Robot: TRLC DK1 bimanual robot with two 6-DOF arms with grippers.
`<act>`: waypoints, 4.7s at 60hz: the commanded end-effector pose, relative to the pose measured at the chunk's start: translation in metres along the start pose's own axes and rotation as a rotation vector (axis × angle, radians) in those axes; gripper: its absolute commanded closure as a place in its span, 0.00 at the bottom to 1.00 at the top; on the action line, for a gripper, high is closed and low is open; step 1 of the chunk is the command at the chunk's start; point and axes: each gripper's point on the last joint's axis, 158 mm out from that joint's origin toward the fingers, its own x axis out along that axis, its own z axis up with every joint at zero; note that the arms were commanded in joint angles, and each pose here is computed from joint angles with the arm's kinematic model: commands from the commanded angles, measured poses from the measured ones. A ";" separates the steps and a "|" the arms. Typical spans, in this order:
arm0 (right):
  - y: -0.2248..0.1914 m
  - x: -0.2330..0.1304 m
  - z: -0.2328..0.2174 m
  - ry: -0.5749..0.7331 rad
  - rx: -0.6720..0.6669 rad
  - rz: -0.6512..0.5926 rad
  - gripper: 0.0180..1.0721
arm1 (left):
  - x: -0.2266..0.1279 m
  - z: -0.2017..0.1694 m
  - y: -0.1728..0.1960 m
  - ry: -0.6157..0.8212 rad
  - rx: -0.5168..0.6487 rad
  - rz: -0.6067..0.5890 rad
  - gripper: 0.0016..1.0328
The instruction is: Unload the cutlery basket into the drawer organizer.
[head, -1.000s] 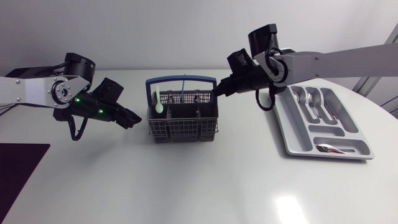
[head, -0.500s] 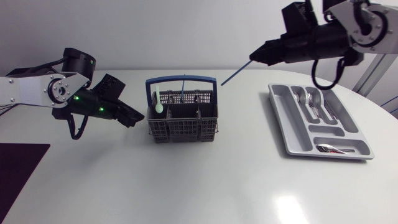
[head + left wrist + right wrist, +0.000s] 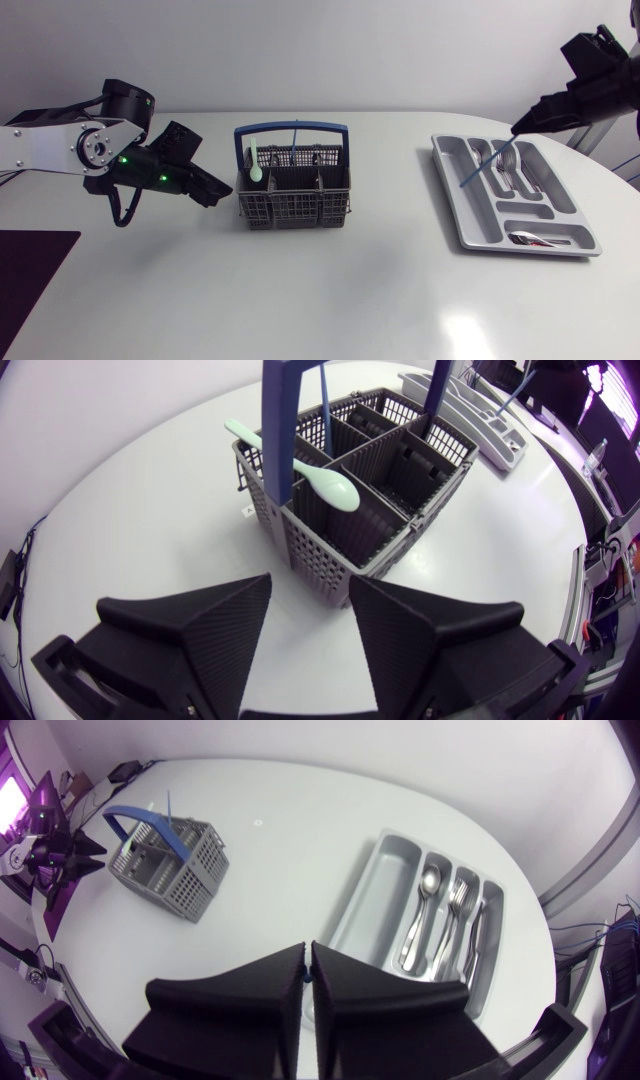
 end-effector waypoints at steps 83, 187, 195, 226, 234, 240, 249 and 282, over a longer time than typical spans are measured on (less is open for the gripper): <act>-0.108 0.204 -0.003 0.125 0.151 -0.119 0.39 | -0.007 -0.008 -0.008 -0.002 0.002 -0.005 0.45; 0.258 0.133 -0.076 0.109 -0.375 0.326 0.87 | 0.003 -0.037 -0.053 0.045 0.065 -0.078 0.51; 0.251 0.122 -0.078 0.091 -0.380 0.315 0.86 | -0.002 -0.046 -0.048 0.054 0.066 -0.059 0.51; 0.153 0.156 0.000 -0.028 -0.211 0.214 0.86 | -0.045 -0.068 -0.066 0.049 0.195 -0.019 0.60; 0.158 0.181 0.022 -0.030 -0.189 0.235 0.86 | -0.041 -0.079 -0.083 0.079 0.240 -0.065 0.70; 0.163 0.199 0.032 -0.025 -0.172 0.258 0.86 | -0.038 -0.085 -0.098 0.095 0.268 -0.100 0.75; 0.174 0.219 0.039 -0.009 -0.153 0.307 0.86 | -0.026 -0.093 -0.108 0.119 0.288 -0.134 0.75; 0.208 0.204 -0.011 0.117 -0.166 0.456 0.86 | 0.018 -0.070 -0.065 0.087 0.234 -0.076 0.75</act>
